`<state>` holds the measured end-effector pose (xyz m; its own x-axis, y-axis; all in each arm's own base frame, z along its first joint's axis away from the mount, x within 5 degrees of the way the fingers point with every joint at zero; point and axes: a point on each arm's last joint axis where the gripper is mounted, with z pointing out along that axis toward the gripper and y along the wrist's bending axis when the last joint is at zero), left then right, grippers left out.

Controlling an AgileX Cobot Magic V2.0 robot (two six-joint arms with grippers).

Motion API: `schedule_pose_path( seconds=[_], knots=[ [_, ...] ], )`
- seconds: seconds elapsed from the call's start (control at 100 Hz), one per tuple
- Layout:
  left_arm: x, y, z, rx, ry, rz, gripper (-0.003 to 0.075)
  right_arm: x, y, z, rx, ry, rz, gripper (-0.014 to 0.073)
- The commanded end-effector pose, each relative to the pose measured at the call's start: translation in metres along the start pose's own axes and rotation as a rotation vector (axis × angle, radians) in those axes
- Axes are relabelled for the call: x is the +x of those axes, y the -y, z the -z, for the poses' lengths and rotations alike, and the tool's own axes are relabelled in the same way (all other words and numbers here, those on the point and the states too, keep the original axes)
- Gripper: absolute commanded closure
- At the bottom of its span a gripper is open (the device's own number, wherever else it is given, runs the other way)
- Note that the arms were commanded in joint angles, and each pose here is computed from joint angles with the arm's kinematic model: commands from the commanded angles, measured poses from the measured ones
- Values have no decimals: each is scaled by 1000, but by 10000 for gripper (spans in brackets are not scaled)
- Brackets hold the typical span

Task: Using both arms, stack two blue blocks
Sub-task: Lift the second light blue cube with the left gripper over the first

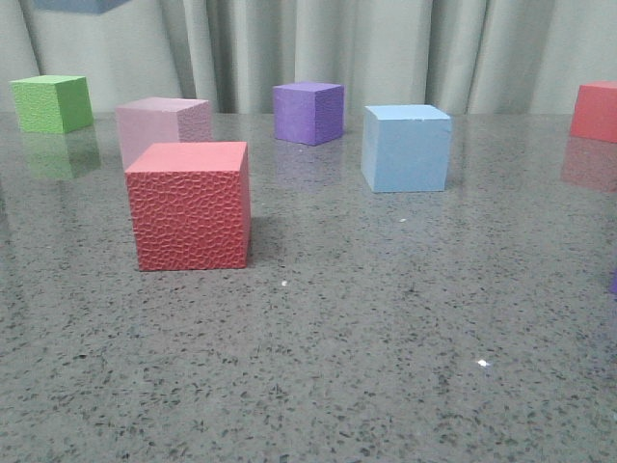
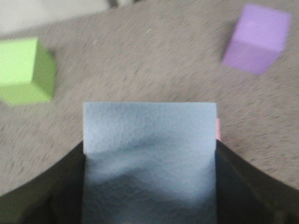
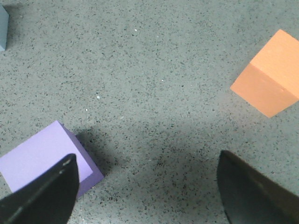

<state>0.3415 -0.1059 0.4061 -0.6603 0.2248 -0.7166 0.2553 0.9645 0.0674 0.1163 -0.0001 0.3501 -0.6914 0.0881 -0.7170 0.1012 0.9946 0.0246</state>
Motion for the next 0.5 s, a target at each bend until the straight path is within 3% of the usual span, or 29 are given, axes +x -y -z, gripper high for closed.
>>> schedule_pose_path(
  seconds=[0.0,0.27,0.49],
  knots=[
    [-22,9,30,47,165,-31,440,-10,1,7,-2,87,8,-5],
    [-39,51,9,220,180,-184,440,-10,1,7,-2,89,8,-5],
    [-50,88,-12,278,193,-315,440,-10,1,7,-2,89,8,-5]
  ],
)
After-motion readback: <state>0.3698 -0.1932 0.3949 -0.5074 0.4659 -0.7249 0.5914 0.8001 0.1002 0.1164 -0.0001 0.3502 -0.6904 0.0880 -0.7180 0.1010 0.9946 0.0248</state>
